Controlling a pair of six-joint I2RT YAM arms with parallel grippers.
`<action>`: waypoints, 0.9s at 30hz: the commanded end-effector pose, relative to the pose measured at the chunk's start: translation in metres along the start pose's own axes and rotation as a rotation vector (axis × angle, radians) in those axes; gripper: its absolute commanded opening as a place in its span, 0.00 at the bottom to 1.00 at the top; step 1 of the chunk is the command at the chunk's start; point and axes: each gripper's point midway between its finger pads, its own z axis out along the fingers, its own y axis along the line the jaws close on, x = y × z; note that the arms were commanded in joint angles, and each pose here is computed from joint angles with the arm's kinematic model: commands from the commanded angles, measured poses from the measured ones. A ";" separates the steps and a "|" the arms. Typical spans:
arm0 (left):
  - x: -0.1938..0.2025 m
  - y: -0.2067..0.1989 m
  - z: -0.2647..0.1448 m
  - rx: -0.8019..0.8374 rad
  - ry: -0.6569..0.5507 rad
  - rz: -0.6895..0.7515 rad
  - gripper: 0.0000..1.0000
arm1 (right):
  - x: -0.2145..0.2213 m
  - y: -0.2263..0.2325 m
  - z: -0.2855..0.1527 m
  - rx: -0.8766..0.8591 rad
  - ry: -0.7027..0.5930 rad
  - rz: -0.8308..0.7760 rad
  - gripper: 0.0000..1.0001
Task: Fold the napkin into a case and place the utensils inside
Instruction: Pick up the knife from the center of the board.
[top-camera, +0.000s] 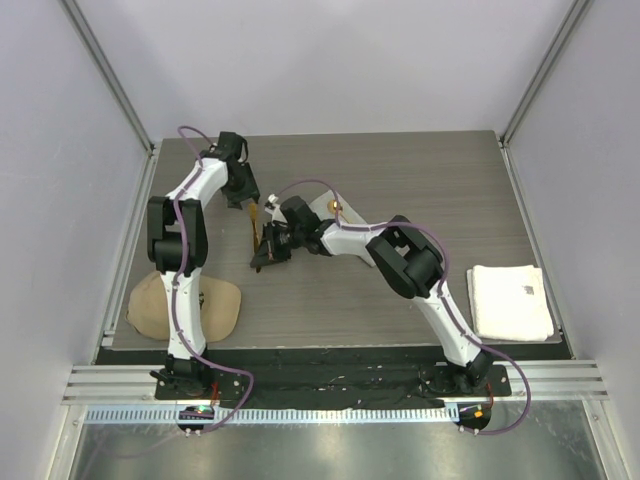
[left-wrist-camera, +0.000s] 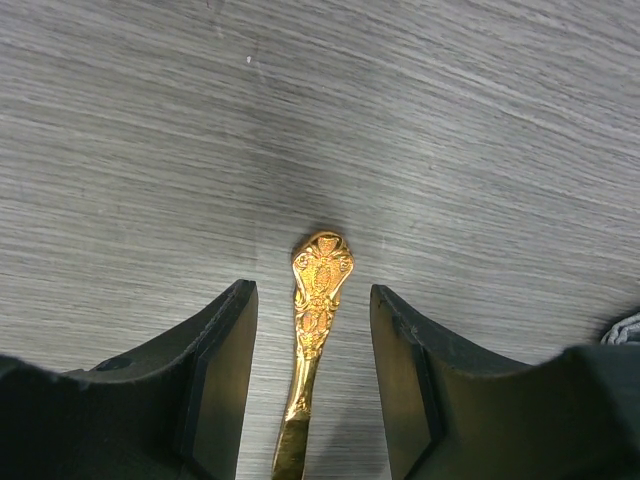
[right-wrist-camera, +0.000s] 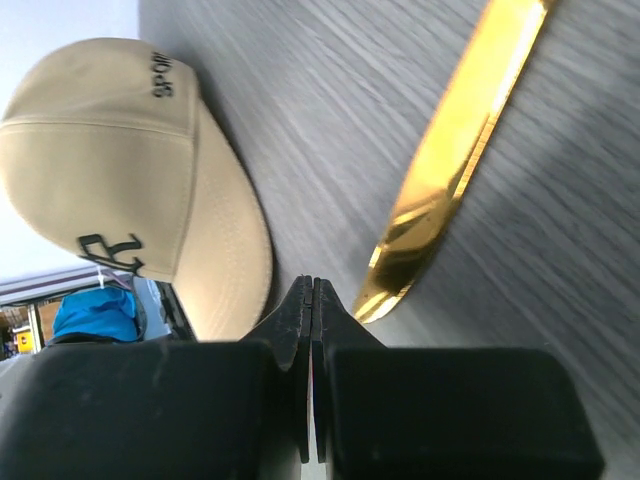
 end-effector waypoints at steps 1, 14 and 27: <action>-0.024 -0.012 -0.026 0.057 -0.079 -0.012 0.53 | -0.003 0.003 0.005 -0.021 -0.002 0.001 0.01; -0.021 -0.012 -0.023 0.073 -0.050 0.007 0.54 | 0.017 -0.024 0.009 -0.018 0.016 0.057 0.01; -0.017 -0.013 -0.023 0.085 -0.044 -0.008 0.55 | -0.017 0.034 -0.018 -0.084 -0.030 -0.026 0.01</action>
